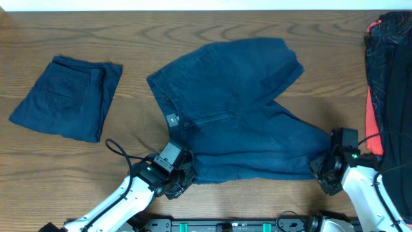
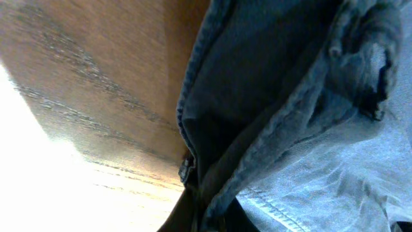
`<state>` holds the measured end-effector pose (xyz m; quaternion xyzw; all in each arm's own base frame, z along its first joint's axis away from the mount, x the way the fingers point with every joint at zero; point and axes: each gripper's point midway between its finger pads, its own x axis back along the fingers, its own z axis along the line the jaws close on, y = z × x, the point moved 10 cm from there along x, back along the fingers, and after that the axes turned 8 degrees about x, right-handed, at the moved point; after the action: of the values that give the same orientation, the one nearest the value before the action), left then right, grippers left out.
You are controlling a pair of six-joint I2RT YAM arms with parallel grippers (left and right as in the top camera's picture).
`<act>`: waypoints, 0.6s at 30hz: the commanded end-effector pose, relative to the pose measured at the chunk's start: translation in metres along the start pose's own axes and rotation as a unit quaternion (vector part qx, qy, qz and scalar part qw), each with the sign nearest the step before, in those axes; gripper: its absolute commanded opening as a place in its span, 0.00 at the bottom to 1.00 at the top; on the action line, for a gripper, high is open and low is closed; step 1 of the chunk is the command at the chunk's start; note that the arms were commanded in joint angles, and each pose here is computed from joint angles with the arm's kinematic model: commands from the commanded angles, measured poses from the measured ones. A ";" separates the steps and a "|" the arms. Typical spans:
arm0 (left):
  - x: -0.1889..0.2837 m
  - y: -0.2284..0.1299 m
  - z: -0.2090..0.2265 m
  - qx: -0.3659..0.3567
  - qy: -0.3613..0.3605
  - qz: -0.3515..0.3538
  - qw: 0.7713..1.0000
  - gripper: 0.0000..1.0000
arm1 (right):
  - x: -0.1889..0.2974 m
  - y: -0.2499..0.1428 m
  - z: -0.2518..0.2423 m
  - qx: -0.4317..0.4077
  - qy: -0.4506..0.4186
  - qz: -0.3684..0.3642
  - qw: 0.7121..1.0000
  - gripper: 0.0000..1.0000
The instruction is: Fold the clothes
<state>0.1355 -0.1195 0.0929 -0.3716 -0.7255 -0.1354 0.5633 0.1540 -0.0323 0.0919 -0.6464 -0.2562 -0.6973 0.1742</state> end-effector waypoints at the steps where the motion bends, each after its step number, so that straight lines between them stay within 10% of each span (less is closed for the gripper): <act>1: 0.001 0.002 -0.001 -0.013 0.001 -0.014 1.000 0.06 | -0.011 -0.003 -0.008 -0.027 -0.011 -0.013 0.999 0.46; 13: 0.001 0.002 -0.001 -0.013 0.001 -0.014 1.000 0.06 | -0.020 -0.005 -0.007 -0.020 0.016 -0.024 0.999 0.68; 18: 0.001 0.002 -0.001 -0.013 0.001 -0.014 1.000 0.06 | -0.020 -0.008 -0.006 -0.012 0.026 -0.006 1.000 0.57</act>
<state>0.1355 -0.1195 0.0929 -0.3757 -0.7245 -0.1410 0.5604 0.1663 -0.0389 0.0906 -0.6029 -0.2916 -0.7327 0.1209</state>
